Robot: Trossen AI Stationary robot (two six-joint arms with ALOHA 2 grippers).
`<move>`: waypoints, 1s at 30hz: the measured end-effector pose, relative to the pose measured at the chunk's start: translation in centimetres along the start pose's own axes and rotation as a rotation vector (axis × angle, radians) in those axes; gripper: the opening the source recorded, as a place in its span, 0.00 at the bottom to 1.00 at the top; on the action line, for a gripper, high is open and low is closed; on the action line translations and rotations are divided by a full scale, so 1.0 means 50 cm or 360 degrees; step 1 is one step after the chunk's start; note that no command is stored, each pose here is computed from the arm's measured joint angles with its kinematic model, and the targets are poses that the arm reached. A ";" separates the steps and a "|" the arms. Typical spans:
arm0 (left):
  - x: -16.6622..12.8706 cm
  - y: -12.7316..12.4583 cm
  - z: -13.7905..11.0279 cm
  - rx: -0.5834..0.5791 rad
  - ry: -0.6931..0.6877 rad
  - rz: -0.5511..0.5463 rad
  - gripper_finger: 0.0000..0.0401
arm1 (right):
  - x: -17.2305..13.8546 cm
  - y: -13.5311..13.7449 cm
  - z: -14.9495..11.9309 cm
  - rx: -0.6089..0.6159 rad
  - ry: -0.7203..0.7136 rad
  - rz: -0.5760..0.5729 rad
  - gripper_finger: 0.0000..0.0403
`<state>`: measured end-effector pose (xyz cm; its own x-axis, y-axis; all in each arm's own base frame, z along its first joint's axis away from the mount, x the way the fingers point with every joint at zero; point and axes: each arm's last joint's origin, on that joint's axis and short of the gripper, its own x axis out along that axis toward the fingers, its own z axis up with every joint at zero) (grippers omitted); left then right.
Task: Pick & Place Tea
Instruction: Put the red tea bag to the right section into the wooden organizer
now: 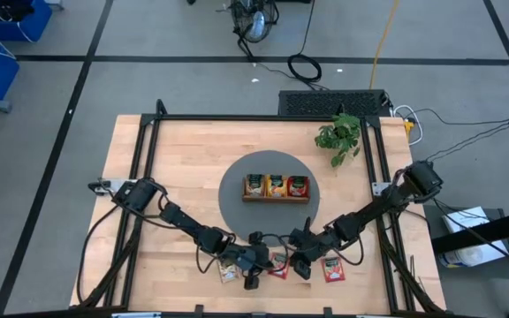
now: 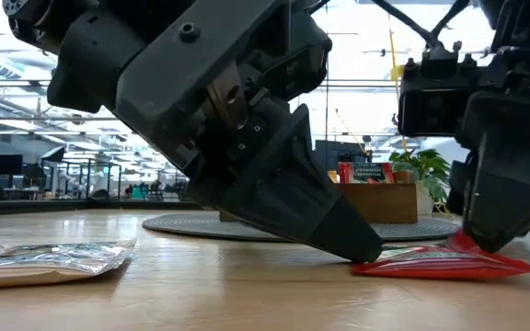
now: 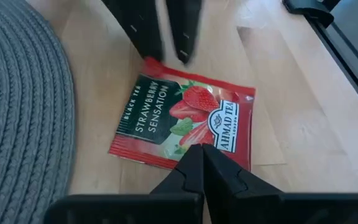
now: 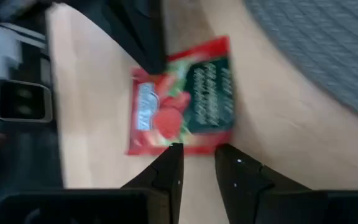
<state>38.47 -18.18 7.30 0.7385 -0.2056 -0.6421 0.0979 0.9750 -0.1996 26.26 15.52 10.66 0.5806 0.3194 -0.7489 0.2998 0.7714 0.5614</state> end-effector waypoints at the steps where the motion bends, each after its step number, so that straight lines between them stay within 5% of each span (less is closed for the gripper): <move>1: 0.000 0.001 0.000 0.0007 -0.0002 0.0002 0.02 | 0.004 -0.004 0.000 0.0005 -0.0015 0.0023 0.21; 18: 0.014 0.011 -0.008 -0.0007 -0.0006 -0.0030 0.01 | 0.013 -0.035 0.010 0.0006 -0.0051 0.0050 0.20; 25: 0.014 0.010 -0.008 -0.0008 -0.0009 -0.0032 0.01 | 0.013 -0.043 0.008 -0.0129 -0.0083 -0.0048 0.03; 30: 0.014 0.010 -0.008 0.0008 -0.0011 -0.0039 0.04 | 0.013 -0.042 0.011 -0.0192 -0.0104 -0.0037 0.01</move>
<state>38.79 -17.85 6.46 0.7404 -0.2290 -0.6319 0.1193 0.9700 -0.2117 26.43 13.80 9.19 0.6240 0.2673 -0.7343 0.2229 0.8398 0.4951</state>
